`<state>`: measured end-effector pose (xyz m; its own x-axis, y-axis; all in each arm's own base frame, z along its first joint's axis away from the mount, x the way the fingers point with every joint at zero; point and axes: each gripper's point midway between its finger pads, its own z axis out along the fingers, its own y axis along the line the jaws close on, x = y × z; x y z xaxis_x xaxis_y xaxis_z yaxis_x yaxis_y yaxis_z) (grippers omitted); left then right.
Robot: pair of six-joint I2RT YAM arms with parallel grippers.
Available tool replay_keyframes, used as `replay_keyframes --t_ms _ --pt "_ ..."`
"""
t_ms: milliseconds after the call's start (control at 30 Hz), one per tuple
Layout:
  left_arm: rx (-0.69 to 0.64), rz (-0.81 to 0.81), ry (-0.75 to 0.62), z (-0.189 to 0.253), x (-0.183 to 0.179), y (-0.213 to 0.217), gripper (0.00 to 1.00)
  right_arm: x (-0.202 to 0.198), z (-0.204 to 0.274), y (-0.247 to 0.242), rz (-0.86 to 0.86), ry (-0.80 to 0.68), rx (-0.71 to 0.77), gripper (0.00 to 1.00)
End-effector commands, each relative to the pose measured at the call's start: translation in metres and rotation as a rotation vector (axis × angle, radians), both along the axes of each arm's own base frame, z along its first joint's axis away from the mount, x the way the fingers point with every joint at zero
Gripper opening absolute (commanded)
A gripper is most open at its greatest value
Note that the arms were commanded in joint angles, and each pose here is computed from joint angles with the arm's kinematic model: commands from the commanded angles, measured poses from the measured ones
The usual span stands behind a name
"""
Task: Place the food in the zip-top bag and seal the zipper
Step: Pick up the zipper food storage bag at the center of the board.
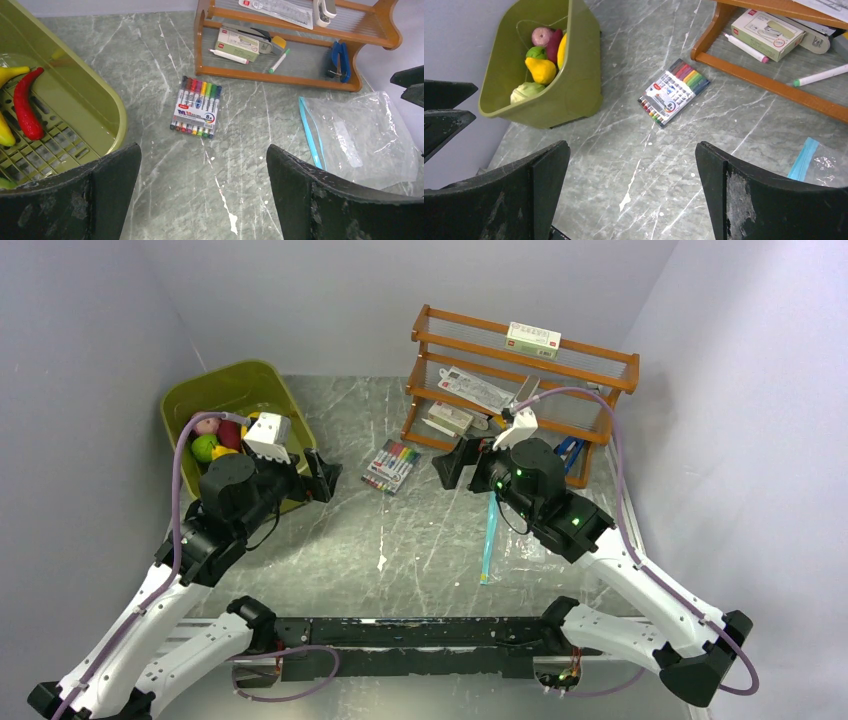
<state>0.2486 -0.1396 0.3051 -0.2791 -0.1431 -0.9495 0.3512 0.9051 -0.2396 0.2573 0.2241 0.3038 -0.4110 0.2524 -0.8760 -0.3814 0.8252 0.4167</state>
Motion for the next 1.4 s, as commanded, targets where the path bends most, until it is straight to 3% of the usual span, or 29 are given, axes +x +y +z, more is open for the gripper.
replay_keyframes --t_ms 0,233,400,633,767,833,867,967,1200,1367 --pt "-0.032 0.02 -0.036 0.012 0.005 0.001 0.94 0.001 0.003 -0.002 -0.014 -0.002 -0.001 1.0" --pt "-0.013 0.058 -0.015 0.013 0.012 0.005 0.94 -0.002 0.009 -0.002 -0.003 -0.023 0.014 1.0" --pt "0.021 0.183 -0.008 0.011 0.026 0.022 0.94 -0.003 0.01 -0.001 0.007 -0.029 0.005 1.0" --pt "0.217 0.433 0.062 0.005 0.069 0.053 0.94 -0.007 0.015 -0.009 0.02 -0.078 -0.034 1.0" --pt "0.24 0.504 0.076 0.014 0.099 0.074 0.95 -0.009 0.011 -0.014 0.02 -0.095 -0.056 1.0" --pt "0.229 0.501 0.057 0.017 0.115 0.084 0.7 -0.012 0.015 -0.012 0.052 -0.122 -0.059 1.0" --pt "0.221 0.501 0.043 0.018 0.122 0.089 0.68 -0.014 0.017 -0.01 0.074 -0.138 -0.064 1.0" --pt "0.22 0.582 0.041 0.018 0.14 0.117 0.77 -0.017 0.024 -0.011 0.096 -0.176 -0.073 1.0" --pt "0.249 0.809 0.116 -0.015 0.181 0.206 0.69 -0.026 0.04 -0.007 0.164 -0.247 -0.071 0.99" --pt "0.269 0.92 0.192 -0.049 0.207 0.241 0.66 -0.031 0.043 -0.006 0.19 -0.263 -0.078 0.98"
